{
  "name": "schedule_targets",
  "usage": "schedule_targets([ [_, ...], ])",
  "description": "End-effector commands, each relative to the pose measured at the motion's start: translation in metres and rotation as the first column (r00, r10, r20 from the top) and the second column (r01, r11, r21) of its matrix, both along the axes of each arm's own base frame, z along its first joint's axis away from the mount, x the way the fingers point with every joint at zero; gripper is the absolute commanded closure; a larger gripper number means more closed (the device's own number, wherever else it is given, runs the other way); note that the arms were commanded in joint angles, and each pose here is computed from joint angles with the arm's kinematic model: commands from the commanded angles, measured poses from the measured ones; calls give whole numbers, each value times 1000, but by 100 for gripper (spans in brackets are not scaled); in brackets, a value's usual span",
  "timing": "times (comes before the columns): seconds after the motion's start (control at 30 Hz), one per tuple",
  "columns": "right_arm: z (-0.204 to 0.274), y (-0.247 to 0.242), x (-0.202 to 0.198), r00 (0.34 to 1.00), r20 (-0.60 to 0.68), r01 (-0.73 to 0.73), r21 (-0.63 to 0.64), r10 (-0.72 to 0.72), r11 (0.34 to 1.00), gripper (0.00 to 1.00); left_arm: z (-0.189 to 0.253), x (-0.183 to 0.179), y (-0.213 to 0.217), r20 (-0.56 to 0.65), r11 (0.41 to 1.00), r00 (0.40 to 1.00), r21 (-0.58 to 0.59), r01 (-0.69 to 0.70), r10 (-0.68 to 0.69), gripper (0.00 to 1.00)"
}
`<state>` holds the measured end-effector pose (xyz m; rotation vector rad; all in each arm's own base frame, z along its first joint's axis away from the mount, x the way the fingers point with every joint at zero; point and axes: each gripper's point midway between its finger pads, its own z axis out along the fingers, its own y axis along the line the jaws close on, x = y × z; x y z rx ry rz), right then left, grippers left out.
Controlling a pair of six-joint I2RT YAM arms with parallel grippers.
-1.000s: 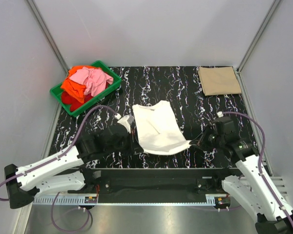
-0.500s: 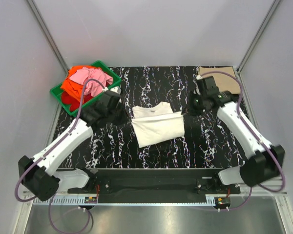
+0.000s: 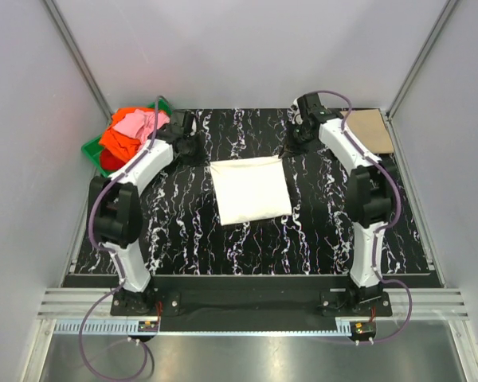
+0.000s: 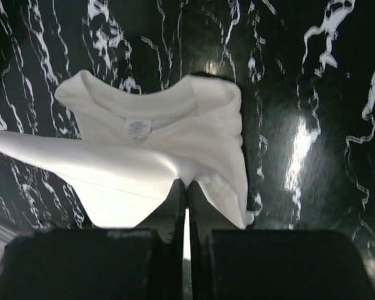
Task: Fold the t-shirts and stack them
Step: Fold the tshirt
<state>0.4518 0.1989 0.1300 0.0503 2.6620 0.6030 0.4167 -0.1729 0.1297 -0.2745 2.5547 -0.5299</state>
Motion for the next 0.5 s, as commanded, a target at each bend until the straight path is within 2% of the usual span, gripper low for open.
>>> schedule_targets([
  [0.0, 1, -7, 32, 1000, 25, -2, 44, 1, 999, 100, 24, 57, -12, 155, 996, 985, -19, 82, -78, 100],
  [0.07, -9, -9, 48, 1000, 22, 4, 57, -5, 998, 99, 2, 75, -17, 141, 995, 986, -7, 96, -94, 100],
  [0.13, -17, -9, 57, 1000, 13, 1, 73, -2, 997, 96, 0, 95, -20, 173, 994, 979, 3, 106, -105, 100],
  [0.17, -28, -12, 66, 1000, 5, 4, 79, -5, 997, 94, -20, 101, -20, 143, 994, 984, 11, 108, -108, 100],
  [0.2, -33, -10, 69, 1000, 1, -5, 92, 5, 996, 93, -16, 111, -21, 164, 994, 981, 7, 106, -106, 99],
  [0.27, -44, -12, 81, 1000, 1, -4, 96, 4, 995, 82, -33, 120, -20, 144, 995, 984, 15, 100, -101, 95],
  [0.3, -45, -12, 85, 1000, 8, -14, 105, 13, 994, 77, -31, 127, -18, 154, 996, 984, 14, 85, -86, 87],
  [0.33, -46, -13, 89, 1000, 14, -14, 109, 13, 994, 67, -30, 131, -18, 163, 997, 983, 13, 82, -83, 83],
  [0.4, -39, -17, 100, 999, 36, -12, 121, 7, 993, 62, -22, 141, -17, 194, 996, 977, 34, 85, -90, 83],
  [0.47, -23, -24, 101, 999, 45, 7, 118, -13, 993, 48, -7, 146, -13, 225, 996, 971, 55, 75, -86, 79],
])
